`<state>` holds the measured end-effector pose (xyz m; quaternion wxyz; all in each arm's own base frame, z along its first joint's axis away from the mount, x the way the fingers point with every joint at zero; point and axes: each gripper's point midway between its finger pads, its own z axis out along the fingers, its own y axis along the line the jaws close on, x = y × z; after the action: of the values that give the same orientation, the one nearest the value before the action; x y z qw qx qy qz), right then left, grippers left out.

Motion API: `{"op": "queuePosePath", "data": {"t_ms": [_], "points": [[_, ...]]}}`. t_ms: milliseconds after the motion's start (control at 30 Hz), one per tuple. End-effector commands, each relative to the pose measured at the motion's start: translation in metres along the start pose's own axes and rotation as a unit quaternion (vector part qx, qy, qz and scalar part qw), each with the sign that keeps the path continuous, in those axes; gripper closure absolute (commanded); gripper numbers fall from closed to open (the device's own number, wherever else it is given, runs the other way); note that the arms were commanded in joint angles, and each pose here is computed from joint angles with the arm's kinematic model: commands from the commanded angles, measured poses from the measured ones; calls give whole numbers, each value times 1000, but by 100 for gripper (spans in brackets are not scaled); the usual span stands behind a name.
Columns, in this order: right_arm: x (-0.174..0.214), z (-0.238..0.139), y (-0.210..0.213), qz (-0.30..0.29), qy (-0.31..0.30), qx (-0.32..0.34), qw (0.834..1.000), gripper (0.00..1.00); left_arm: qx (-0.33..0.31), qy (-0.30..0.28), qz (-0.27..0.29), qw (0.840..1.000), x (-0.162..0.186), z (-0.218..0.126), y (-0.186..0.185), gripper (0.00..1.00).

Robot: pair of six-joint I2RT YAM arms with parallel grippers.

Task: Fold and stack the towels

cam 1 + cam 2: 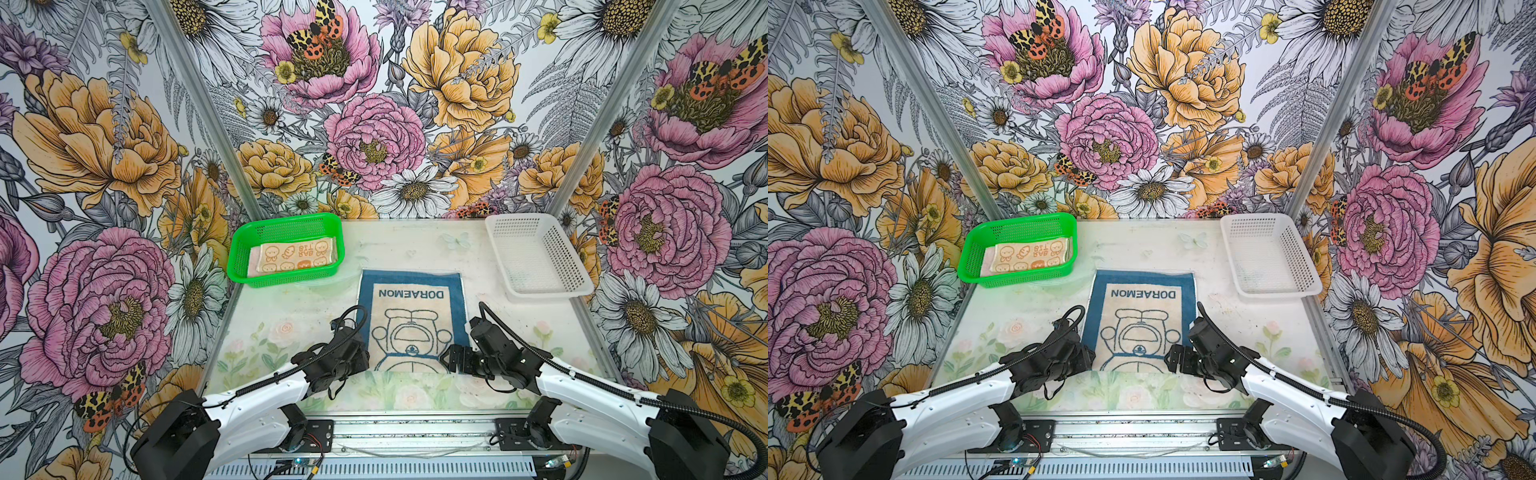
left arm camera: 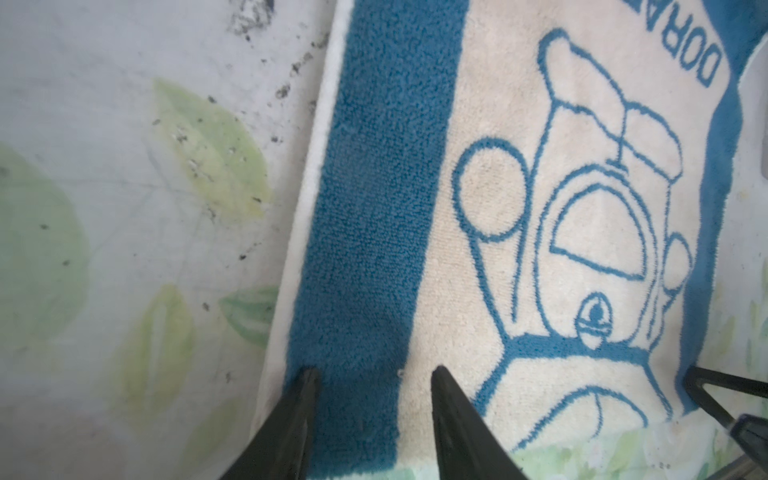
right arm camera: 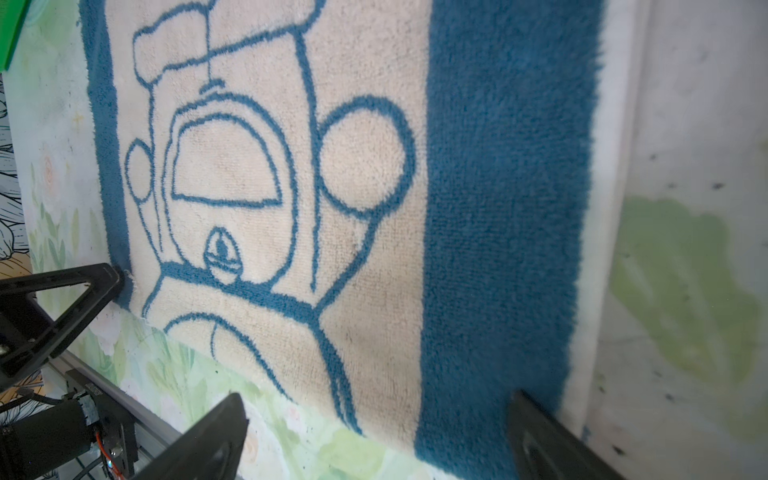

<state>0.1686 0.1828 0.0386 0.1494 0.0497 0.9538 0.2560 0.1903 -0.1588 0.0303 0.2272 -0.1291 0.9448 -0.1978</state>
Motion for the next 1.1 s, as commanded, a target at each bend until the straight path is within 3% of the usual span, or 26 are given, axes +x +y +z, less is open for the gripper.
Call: {"op": "queuePosePath", "data": {"t_ms": [0,533,667,833,1067], "points": [[22,2,-41,28,25,74,997,1,-57,13,-6,998,14,-4,32,49],[16,-20,-45,16,1,88,996,0,-44,28,12,999,16,-12,22,43],[19,-18,-51,36,-5,73,997,0,2,46,9,999,24,-8,8,49],[23,-13,-51,62,-7,36,997,1,-7,55,5,998,31,-5,14,56],[29,-4,-50,79,12,24,996,29,-10,49,4,999,29,-5,15,65]]}}
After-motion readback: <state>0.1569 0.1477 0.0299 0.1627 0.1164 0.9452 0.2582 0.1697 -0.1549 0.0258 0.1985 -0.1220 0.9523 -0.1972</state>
